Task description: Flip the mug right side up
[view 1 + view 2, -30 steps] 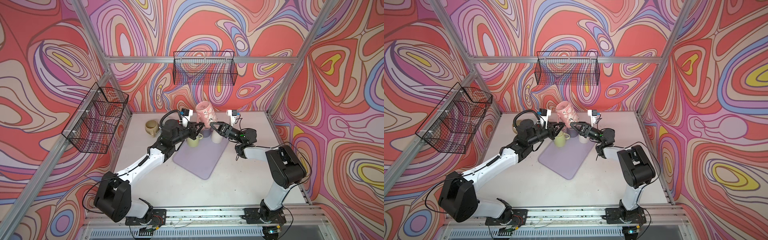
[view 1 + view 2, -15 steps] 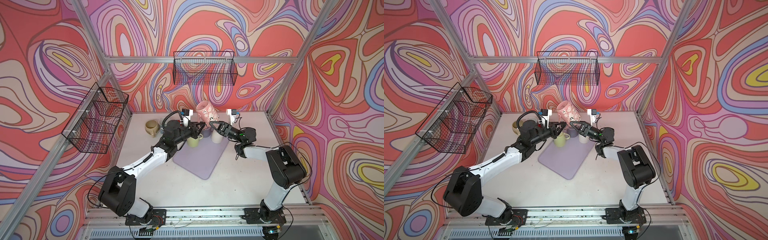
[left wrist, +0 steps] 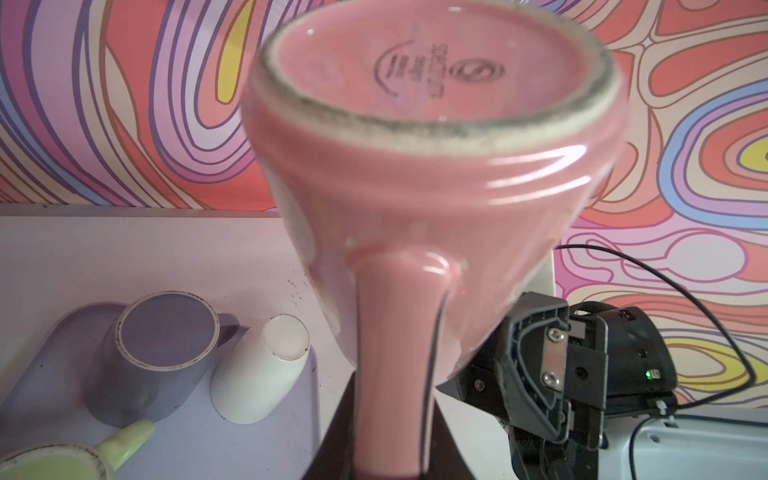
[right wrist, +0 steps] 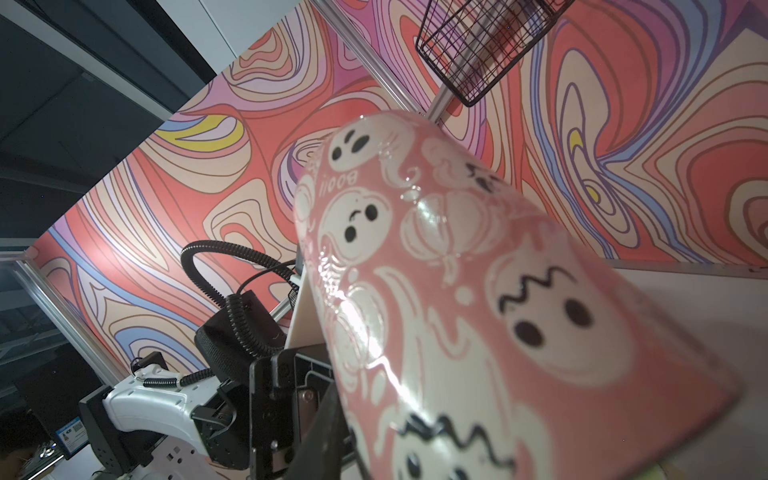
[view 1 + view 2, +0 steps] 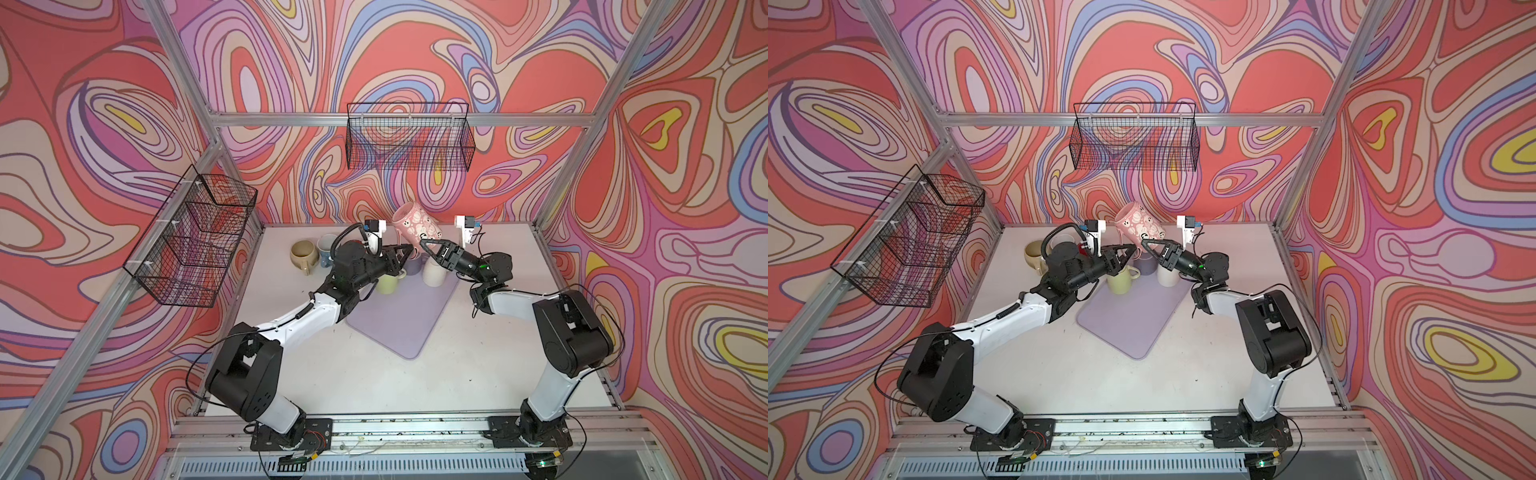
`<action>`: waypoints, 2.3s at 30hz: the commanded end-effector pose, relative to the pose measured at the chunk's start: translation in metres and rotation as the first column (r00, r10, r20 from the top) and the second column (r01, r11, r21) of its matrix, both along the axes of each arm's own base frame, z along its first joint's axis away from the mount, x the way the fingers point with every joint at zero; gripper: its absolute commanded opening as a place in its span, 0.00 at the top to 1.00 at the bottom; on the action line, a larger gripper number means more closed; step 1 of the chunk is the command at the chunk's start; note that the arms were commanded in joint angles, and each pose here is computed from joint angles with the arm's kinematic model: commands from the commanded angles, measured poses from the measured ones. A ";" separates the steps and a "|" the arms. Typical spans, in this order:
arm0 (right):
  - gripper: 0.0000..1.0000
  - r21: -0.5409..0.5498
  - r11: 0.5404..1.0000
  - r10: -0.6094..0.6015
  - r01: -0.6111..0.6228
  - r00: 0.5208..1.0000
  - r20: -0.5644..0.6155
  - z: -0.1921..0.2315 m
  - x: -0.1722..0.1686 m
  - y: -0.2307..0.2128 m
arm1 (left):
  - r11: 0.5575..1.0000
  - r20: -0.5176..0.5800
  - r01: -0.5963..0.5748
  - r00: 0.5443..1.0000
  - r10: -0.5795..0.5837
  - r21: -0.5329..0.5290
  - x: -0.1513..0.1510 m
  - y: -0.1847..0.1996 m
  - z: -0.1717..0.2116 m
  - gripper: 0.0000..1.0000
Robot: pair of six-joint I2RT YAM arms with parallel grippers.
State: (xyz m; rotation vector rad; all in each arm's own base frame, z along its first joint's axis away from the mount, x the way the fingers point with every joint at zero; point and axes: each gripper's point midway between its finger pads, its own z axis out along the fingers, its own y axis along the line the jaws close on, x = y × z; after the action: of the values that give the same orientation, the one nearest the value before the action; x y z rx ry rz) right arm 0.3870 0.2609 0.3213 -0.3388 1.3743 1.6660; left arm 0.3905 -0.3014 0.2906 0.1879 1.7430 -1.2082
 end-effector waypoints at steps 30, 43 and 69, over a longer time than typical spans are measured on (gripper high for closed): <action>1.00 0.063 0.994 0.090 -0.087 0.995 -0.044 -0.003 0.008 0.018 | 0.982 -0.221 -0.062 0.970 0.102 0.180 0.012 0.002 -0.100 0.74; 1.00 0.051 0.996 0.084 -0.078 0.987 -0.135 -0.037 0.033 0.024 | 0.963 -0.196 -0.118 0.966 0.168 0.243 0.001 0.023 -0.098 0.65; 1.00 -0.087 0.996 0.001 -0.018 0.980 -0.197 -0.061 0.035 0.017 | 0.915 -0.130 -0.173 0.963 0.235 0.365 -0.003 0.049 -0.096 0.47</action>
State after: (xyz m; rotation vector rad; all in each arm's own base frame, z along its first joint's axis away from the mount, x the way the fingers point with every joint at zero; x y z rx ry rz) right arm 0.4289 0.2826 0.2042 -0.1081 1.7689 1.7490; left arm 0.3881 -0.2607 0.1813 0.0930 2.0938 -0.8131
